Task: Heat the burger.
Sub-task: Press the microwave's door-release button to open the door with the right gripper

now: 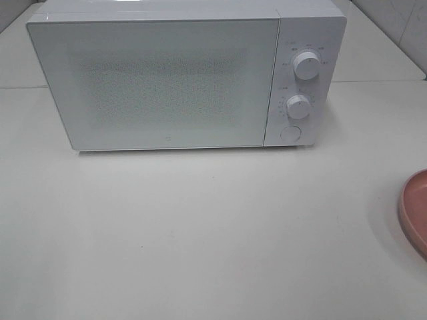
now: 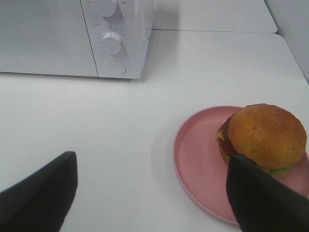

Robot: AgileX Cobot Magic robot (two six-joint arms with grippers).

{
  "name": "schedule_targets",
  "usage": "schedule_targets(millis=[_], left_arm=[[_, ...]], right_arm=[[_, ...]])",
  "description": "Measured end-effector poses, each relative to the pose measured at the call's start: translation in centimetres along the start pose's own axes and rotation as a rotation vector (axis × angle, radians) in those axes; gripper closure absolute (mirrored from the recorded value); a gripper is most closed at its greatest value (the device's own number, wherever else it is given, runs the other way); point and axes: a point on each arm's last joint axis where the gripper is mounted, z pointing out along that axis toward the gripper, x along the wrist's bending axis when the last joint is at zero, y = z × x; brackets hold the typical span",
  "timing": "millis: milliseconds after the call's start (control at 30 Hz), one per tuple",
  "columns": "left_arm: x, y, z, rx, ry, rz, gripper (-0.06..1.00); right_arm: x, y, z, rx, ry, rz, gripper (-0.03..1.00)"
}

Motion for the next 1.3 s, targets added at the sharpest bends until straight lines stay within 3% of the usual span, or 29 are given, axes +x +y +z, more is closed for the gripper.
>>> schedule_targets(millis=[833,1000,1300], left_arm=[[0.0,0.0,0.0,0.0,0.0,0.001,-0.04],[0.0,0.0,0.0,0.0,0.0,0.001,-0.04],[0.0,0.0,0.0,0.0,0.0,0.001,-0.04]], right_arm=[[0.0,0.1,-0.1,-0.005,0.0,0.0,0.2],[0.0,1.7,-0.5,-0.068,0.001,0.001,0.2],[0.1,4.1,2.1,-0.044,0.001,0.001,0.2]])
